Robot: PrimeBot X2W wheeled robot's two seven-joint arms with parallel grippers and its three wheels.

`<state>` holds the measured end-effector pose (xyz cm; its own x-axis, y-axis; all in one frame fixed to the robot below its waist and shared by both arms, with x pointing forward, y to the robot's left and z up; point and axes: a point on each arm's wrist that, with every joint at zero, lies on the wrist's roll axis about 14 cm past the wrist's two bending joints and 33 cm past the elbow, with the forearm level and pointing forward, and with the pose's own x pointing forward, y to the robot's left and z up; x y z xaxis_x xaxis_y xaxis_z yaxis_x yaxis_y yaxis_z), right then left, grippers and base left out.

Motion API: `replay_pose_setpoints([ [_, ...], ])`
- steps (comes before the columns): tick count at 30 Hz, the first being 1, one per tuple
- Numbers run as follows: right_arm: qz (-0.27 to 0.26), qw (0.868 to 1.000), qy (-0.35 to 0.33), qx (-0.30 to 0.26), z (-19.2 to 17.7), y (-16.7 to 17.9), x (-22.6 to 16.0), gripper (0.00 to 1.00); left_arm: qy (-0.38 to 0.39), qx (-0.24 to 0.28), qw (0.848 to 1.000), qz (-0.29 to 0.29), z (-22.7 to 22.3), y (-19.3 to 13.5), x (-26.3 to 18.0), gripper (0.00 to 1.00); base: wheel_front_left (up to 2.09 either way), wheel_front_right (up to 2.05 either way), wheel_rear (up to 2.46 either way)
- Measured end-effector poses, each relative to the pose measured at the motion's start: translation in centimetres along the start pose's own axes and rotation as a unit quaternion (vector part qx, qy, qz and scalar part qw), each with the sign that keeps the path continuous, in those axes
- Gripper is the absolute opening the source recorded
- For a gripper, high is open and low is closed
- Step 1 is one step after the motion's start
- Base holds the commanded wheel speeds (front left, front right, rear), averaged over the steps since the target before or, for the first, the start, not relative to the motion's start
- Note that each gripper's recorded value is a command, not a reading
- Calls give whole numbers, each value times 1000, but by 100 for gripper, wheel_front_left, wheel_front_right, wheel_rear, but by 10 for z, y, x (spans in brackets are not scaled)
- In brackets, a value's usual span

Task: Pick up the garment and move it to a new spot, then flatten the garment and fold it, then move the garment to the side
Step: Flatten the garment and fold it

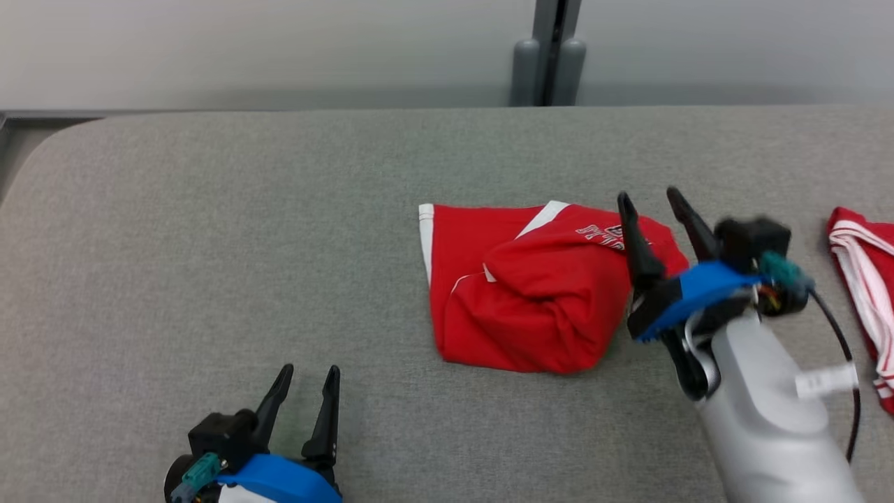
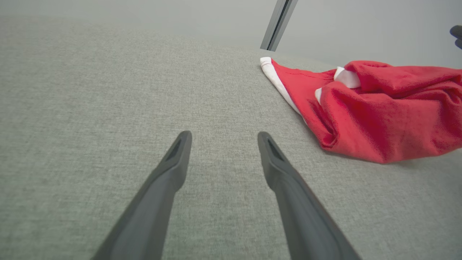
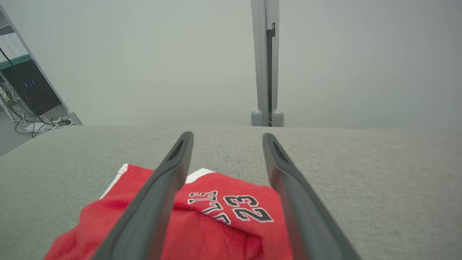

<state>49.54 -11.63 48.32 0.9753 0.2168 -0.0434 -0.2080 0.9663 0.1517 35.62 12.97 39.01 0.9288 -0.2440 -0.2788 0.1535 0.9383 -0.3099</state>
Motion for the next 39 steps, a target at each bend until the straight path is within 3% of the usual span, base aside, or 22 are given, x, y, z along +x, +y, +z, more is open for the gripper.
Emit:
replay_pose_setpoints([
  [5, 36, 997, 51, -44, -1, 21, 51, 100, 1, -6, 1000, 11, 2, 10, 5, 100, 0, 0, 0],
  [9, 38, 989, 126, -60, -25, 26, 74, 100, 0, -13, 999, 30, 3, 23, 5, 100, 0, 0, 0],
  [12, 39, 975, 201, -91, -59, 24, 76, 100, 2, -19, 999, 44, 2, 31, 5, 100, 0, 0, 0],
  [17, 40, 955, 280, -88, -108, 23, 61, 100, 10, -27, 998, 63, -4, 43, 0, 100, 0, 0, 0],
  [20, 42, 954, 282, -95, -116, 22, 53, 100, 10, -29, 997, 64, -3, 44, 1, 100, 0, 0, 0],
  [21, 42, 955, 277, -94, -117, 20, 51, 81, 9, -28, 998, 63, -3, 44, 1, 100, 0, 0, 0],
  [22, 41, 957, 270, -92, -117, 20, 49, 36, 8, -27, 998, 62, -2, 43, 2, 100, 0, 0, 0],
  [24, 43, 962, 254, -94, -116, 18, 47, 0, 5, -27, 998, 57, 0, 41, 4, 100, 0, 0, 0],
  [28, 41, 975, 200, -90, -102, 17, 47, 0, -5, -24, 999, 46, 7, 35, 8, 100, 0, 0, 0],
  [33, 54, 989, 101, -90, -52, 30, 63, 0, -22, -23, 999, 41, 17, 29, 5, 100, 0, 0, 0],
  [37, 100, 992, 2, -73, 14, 72, 77, 0, -27, -23, 998, 44, 18, 27, -7, 100, 0, 0, 0],
  [39, 142, 986, -61, -66, 56, 105, 76, 0, -29, -24, 998, 48, 17, 28, -14, 100, 0, 0, 0],
])
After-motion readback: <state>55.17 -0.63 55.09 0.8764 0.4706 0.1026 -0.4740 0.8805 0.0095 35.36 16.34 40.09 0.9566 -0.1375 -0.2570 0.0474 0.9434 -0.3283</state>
